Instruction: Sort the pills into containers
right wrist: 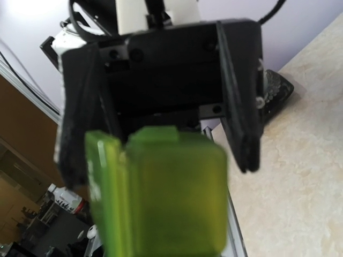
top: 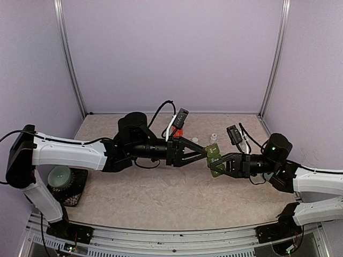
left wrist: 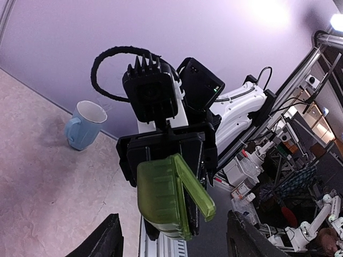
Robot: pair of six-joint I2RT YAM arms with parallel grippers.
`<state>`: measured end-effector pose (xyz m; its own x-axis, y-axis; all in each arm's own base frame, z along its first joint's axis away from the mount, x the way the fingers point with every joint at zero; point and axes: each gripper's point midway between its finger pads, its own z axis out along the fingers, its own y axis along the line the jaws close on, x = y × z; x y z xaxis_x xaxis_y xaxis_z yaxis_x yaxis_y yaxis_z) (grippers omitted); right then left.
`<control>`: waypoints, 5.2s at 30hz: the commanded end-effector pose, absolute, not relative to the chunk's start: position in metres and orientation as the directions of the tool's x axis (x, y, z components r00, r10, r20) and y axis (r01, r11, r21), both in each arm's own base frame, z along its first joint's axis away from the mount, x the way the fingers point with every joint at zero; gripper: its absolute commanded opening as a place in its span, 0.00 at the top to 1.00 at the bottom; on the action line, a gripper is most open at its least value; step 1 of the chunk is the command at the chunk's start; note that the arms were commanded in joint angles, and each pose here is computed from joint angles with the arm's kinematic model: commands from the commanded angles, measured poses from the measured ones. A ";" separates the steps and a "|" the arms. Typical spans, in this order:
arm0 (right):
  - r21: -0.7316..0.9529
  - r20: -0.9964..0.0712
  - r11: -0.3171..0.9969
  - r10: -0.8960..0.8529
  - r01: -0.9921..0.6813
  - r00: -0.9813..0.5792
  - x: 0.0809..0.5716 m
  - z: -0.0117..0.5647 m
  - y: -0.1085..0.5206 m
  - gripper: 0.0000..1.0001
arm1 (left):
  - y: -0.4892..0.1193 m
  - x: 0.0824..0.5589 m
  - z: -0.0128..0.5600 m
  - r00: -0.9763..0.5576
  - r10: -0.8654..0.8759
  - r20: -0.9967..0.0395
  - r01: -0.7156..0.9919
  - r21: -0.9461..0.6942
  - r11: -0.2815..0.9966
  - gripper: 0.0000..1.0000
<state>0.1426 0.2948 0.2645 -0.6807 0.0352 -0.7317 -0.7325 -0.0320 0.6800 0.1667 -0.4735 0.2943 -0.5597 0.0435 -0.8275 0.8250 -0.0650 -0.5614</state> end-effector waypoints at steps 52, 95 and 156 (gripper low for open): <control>0.663 -0.742 -0.117 0.026 -0.739 -0.670 0.132 0.281 0.295 1.00 | -0.469 0.178 0.307 -0.525 0.015 -0.851 0.850 -0.525 -0.038 0.38; 0.660 -0.739 -0.037 -0.207 -0.750 -0.641 0.124 0.249 0.326 1.00 | -0.488 0.176 0.291 -0.538 0.109 -0.836 0.839 -0.544 -0.029 0.41; 0.522 -0.798 0.062 -0.315 -0.850 -0.513 0.123 0.245 0.324 0.99 | -0.444 0.224 0.290 -0.627 0.091 -0.773 0.769 -0.597 0.227 0.32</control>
